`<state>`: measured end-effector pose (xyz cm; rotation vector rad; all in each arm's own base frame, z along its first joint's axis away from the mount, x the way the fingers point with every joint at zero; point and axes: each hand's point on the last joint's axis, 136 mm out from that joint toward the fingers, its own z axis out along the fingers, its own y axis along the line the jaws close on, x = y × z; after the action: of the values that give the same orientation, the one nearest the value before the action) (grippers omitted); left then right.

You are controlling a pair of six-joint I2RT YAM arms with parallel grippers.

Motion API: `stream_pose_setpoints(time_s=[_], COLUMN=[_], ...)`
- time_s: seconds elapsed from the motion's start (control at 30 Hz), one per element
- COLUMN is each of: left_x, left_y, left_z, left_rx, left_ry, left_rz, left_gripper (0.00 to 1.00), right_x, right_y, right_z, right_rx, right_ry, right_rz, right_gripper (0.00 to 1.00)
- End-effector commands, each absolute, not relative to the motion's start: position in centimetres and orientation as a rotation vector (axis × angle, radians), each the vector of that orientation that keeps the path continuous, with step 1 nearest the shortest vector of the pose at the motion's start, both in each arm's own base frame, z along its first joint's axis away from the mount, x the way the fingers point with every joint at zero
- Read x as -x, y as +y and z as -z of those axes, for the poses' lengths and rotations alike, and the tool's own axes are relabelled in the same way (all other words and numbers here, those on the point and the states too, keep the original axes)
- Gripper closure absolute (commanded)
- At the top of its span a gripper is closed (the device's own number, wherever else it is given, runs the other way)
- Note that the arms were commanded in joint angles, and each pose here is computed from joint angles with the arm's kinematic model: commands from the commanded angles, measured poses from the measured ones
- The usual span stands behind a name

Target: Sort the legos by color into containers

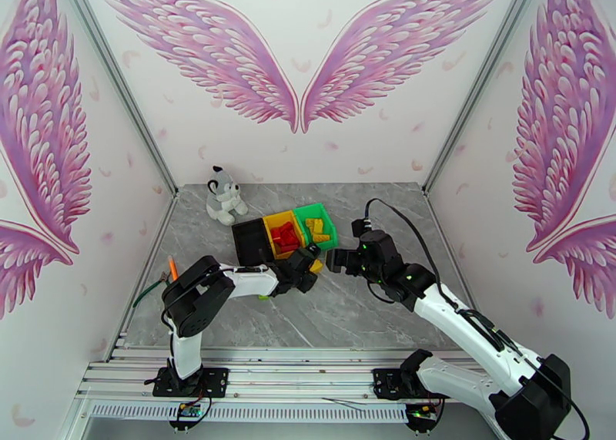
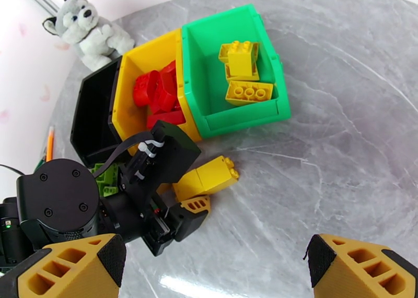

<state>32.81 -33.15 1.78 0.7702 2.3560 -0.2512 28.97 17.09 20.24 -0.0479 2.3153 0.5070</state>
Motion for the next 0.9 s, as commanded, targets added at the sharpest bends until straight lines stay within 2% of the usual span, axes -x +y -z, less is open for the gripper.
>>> stream_pose_setpoints(time_s=[0.0, 0.2, 0.5, 0.7, 0.87], left_x=[-33.0, -32.2, -31.7, -35.2, -40.0], left_y=[-33.5, -32.8, -32.7, -33.5, -34.8], left_z=[-2.1, -4.1, -10.8, -15.0, -17.2], left_rx=[-0.768, -0.725, -0.666, -0.601, -0.542], left_ry=[2.342, 2.315, 2.218, 2.168, 2.159], left_rz=[0.254, 0.29, 0.388, 0.343, 0.308], left_gripper=[0.61, 0.69, 0.7, 0.69, 0.68], right_x=[-29.0, -29.0, -29.1, -29.0, -28.9], right_y=[16.4, 16.1, 15.8, 15.4, 15.4], right_z=[-20.2, -20.1, -20.1, -20.3, -20.5], right_rx=[0.028, 0.014, -0.006, -0.017, -0.015], right_ry=[2.311, 2.312, 2.309, 2.299, 2.293], right_rz=[-0.486, -0.478, -0.471, -0.467, -0.469], right_gripper=[0.02, 0.02, 0.02, 0.02, 0.02])
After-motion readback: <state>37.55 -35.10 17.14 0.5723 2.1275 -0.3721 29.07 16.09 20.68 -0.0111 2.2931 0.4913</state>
